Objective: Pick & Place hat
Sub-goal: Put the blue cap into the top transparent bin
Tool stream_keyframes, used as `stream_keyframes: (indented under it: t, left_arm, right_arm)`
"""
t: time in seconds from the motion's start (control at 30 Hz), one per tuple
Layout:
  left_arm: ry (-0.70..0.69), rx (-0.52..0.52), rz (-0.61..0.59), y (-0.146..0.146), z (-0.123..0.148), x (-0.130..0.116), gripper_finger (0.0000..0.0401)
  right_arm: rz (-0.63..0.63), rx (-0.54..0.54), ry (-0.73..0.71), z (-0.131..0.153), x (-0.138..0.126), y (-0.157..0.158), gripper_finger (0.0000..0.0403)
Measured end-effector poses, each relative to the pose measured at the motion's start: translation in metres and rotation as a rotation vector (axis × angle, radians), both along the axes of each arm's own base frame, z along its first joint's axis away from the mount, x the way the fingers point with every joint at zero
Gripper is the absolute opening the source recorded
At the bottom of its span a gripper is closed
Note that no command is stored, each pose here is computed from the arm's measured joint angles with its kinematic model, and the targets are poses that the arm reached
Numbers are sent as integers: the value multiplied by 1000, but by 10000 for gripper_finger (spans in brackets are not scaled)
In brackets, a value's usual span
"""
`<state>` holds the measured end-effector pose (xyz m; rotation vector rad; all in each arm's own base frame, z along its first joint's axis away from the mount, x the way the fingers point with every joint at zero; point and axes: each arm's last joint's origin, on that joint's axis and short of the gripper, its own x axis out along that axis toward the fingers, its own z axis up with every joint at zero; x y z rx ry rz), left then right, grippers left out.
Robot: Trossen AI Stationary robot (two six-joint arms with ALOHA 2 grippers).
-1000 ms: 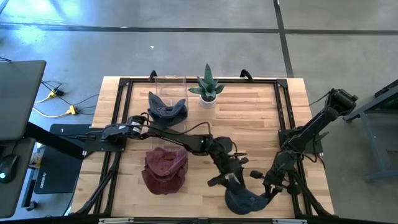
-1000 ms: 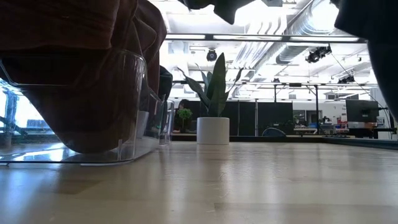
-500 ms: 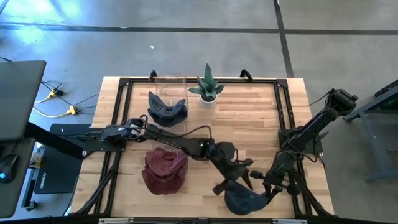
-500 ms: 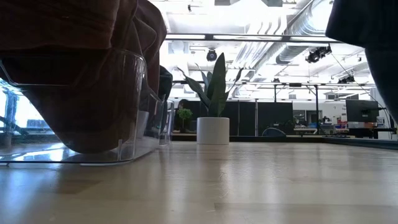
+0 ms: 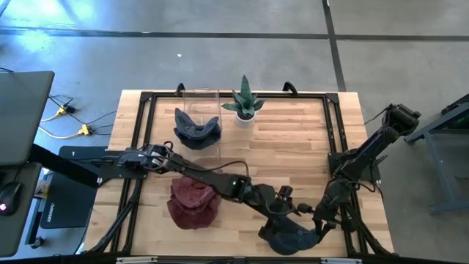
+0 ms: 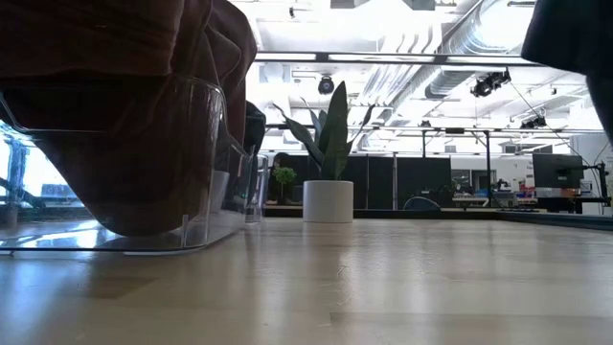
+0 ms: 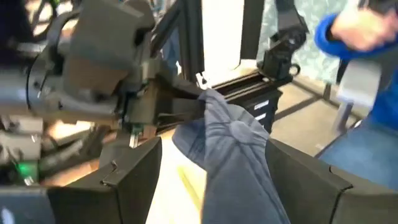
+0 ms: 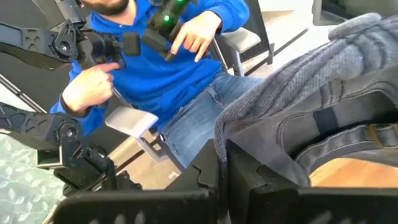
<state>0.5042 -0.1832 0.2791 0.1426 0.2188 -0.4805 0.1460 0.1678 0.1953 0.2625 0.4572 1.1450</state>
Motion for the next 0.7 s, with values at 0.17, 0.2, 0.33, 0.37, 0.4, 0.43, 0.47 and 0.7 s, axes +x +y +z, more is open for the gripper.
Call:
stream_keyframes:
  t: [0.17,0.2,0.33,0.37,0.4,0.43,0.47,0.7]
  left_arm:
    - [74,-124,-5,6,-1,2,281]
    - [87,-147,-26,6,-1,2,281]
    - [110,-182,-73,7,-1,2,281]
    - [111,-185,-73,7,-1,2,281]
    - [113,-186,-73,7,-1,2,282]
    - [117,-191,-71,7,-1,2,282]
    - [126,-197,-69,7,-3,2,282]
    - [203,-201,-69,2,-38,12,282]
  right_arm:
    - [-16,-7,-18,0,3,-2,8]
    - [-21,-7,-18,0,3,-3,9]
    - [-43,-10,-25,0,7,-6,7]
    - [-54,-13,-29,0,8,-7,5]
    - [-63,-15,-34,0,9,-8,4]
    - [-70,-18,-40,0,10,-9,3]
    - [-76,-20,-44,0,11,-10,4]
    - [-152,-34,-47,-1,17,-16,3]
